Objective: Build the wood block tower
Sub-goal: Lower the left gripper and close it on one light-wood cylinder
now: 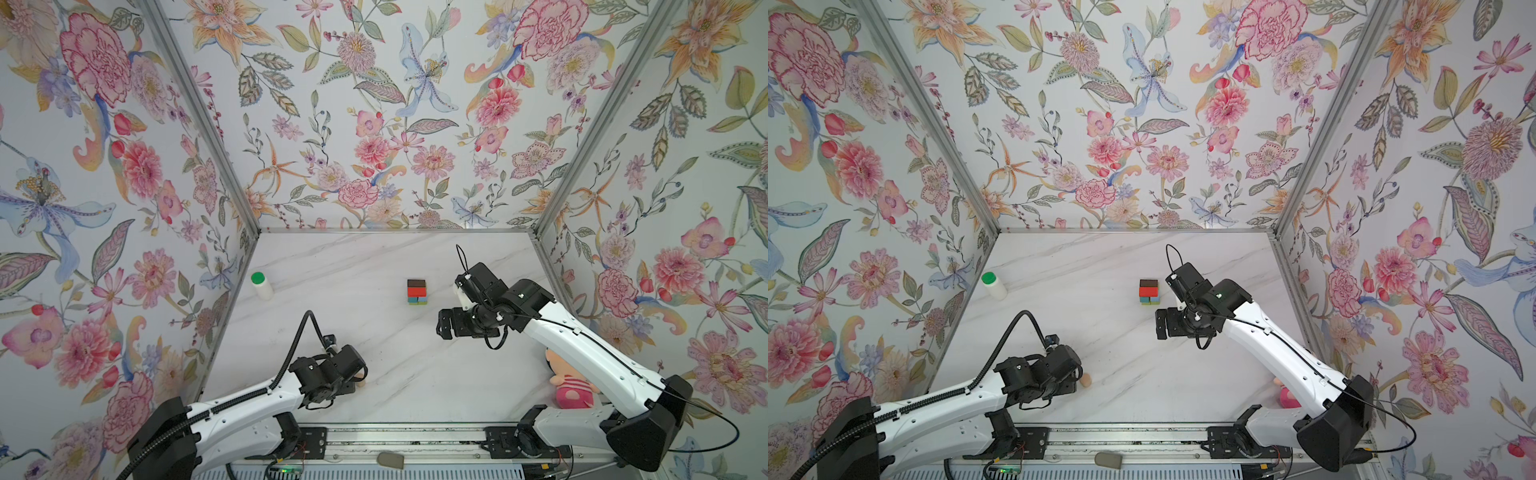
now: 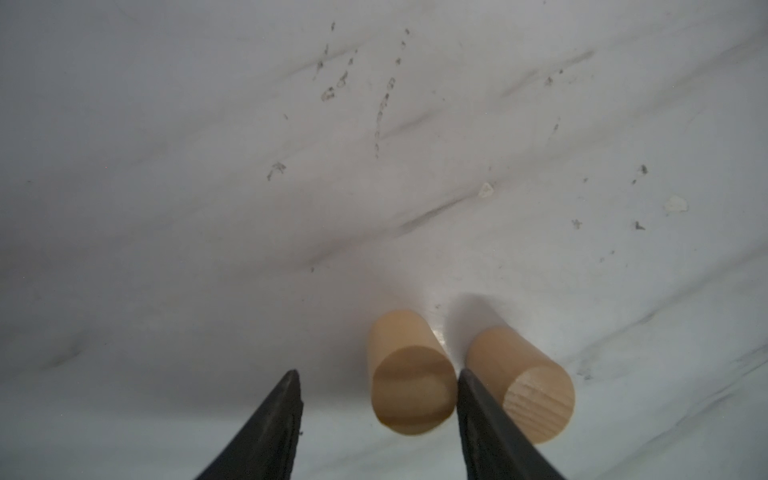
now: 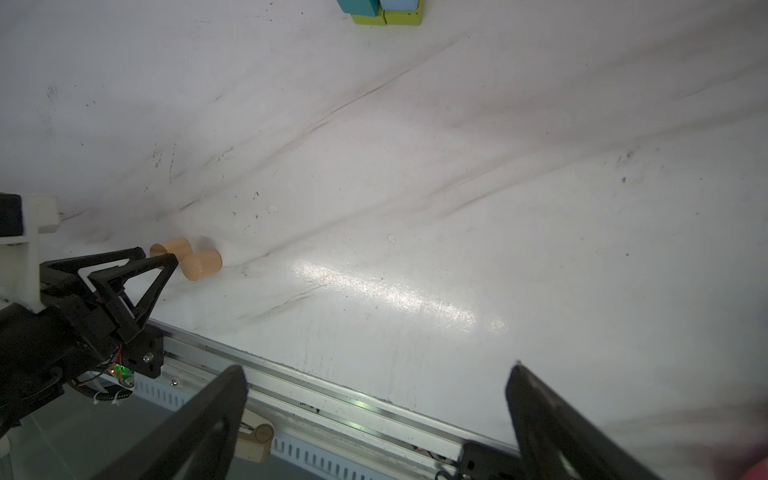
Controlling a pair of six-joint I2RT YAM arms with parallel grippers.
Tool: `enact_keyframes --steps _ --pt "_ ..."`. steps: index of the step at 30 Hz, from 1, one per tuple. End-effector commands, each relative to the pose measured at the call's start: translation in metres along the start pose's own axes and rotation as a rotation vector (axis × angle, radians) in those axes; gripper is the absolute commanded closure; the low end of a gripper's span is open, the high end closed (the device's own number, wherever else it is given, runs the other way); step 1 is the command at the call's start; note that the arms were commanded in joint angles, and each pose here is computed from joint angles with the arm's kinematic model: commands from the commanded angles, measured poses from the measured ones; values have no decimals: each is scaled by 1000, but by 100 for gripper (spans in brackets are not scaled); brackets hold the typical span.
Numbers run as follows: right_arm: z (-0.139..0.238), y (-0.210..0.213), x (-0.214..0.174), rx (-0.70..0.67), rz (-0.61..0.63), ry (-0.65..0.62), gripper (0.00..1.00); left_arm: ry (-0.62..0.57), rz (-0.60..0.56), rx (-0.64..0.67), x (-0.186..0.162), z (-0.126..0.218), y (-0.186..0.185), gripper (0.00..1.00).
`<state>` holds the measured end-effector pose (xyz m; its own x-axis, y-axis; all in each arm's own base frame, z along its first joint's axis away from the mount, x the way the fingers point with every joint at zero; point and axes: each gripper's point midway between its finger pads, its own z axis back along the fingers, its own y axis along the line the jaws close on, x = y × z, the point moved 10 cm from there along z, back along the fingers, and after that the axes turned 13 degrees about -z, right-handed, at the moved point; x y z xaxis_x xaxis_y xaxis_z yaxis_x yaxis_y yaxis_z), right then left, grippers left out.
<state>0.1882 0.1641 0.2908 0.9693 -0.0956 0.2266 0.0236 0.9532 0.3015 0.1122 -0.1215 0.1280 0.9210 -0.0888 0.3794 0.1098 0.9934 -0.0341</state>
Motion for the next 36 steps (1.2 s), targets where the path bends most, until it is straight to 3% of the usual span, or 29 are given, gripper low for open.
enact_keyframes --steps 1,4,10,16,19,22,32,36 --pt "-1 -2 -1 -2 -11 1 1 11 -21 4 3 -2 -1 39" --pt "-1 -3 0 -8 -15 1 1 16 -30 9 3 -2 -1 42" --pt "-2 -5 0 -10 -19 2 1 21 -34 10 5 -3 -1 58" --pt "-3 -7 0 -16 -23 2 1 31 -51 26 7 -4 -2 63" --pt "-4 -8 -1 -18 -26 4 1 34 -53 29 8 -5 -2 64" --pt "-5 -10 -1 -22 -27 8 1 34 -54 31 9 -5 -3 56" --pt "-6 -10 1 -23 -25 10 1 35 -73 45 15 -5 -4 56" --pt "-6 -11 2 -26 -29 8 1 45 -79 48 15 -6 -5 67"
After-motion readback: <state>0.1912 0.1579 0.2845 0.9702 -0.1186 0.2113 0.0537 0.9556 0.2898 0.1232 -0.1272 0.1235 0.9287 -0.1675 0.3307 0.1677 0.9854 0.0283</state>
